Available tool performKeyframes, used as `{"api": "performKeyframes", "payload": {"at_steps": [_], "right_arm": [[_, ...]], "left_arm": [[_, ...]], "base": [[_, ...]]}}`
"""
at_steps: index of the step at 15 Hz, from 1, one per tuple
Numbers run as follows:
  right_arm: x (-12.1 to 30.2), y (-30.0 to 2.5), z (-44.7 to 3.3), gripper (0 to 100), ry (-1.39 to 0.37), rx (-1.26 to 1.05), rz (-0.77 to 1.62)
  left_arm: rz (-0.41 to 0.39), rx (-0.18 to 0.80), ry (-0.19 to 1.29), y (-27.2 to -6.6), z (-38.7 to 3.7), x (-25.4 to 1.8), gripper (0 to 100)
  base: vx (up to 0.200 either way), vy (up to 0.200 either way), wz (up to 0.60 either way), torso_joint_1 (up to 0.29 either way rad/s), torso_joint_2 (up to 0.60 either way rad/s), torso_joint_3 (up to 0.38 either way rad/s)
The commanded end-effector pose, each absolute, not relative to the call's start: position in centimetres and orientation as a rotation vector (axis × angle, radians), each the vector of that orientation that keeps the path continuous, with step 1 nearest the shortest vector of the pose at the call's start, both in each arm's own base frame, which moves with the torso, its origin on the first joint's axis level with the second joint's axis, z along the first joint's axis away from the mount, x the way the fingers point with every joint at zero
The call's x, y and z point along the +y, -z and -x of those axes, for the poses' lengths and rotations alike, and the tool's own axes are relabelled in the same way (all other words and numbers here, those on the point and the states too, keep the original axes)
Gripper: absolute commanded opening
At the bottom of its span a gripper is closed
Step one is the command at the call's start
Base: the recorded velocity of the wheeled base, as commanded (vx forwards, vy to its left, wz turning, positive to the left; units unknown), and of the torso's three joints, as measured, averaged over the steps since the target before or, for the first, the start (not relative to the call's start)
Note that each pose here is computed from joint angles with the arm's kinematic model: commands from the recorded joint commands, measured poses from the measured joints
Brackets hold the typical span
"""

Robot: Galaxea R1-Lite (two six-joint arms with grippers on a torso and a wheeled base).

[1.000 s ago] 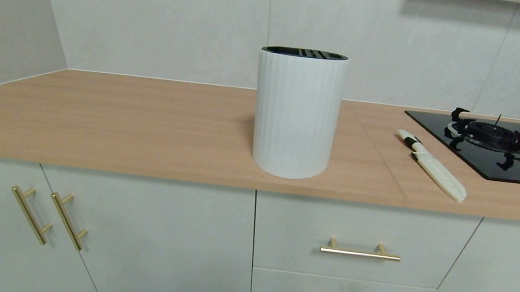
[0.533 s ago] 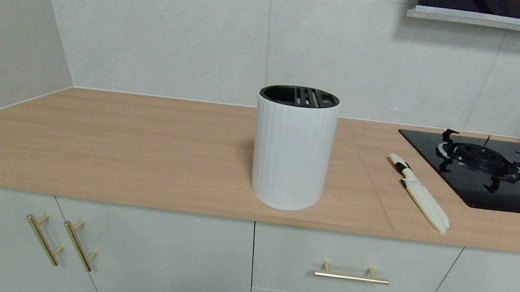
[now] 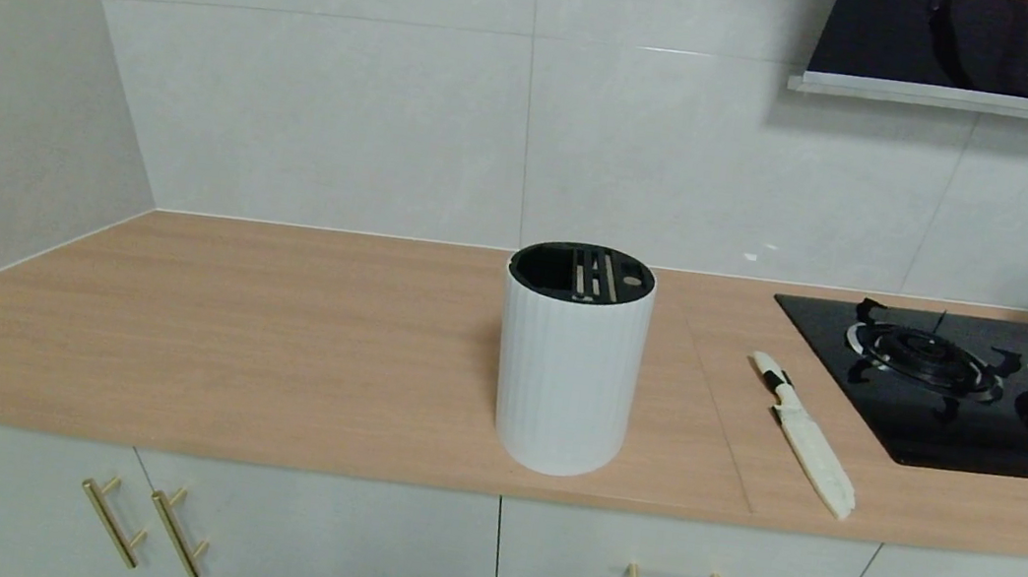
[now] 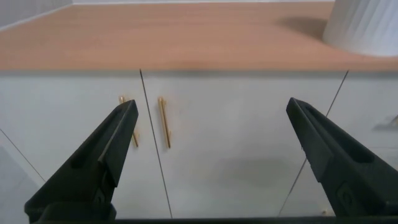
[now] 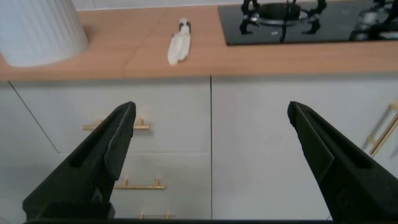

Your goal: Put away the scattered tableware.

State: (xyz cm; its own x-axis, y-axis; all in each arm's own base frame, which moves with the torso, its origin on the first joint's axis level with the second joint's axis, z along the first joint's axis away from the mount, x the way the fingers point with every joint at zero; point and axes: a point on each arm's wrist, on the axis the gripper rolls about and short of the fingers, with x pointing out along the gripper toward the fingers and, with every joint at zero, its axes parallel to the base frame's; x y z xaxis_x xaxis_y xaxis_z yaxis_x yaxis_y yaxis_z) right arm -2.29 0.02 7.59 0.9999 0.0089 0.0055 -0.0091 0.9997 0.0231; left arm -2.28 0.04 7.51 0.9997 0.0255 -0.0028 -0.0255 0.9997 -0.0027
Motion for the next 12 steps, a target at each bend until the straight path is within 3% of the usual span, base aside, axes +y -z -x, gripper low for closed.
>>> {"api": "performKeyframes", "payload": {"at_steps": [1,12], "right_arm": [[0.02,-7.6,2.28,100,-0.009,-0.004,-0.023],[0.02,-7.58,2.28,100,-0.009,-0.003,-0.023]], "left_arm": [[0.003,0.003,-0.026,-7.52,2.28,0.04,100],[0.003,0.003,-0.026,-7.52,2.28,0.04,100]], "base": [[0.0,0.0,0.0,0.246,-0.54,-0.286],[0.0,0.0,0.0,0.261,-0.56,-0.301]]}}
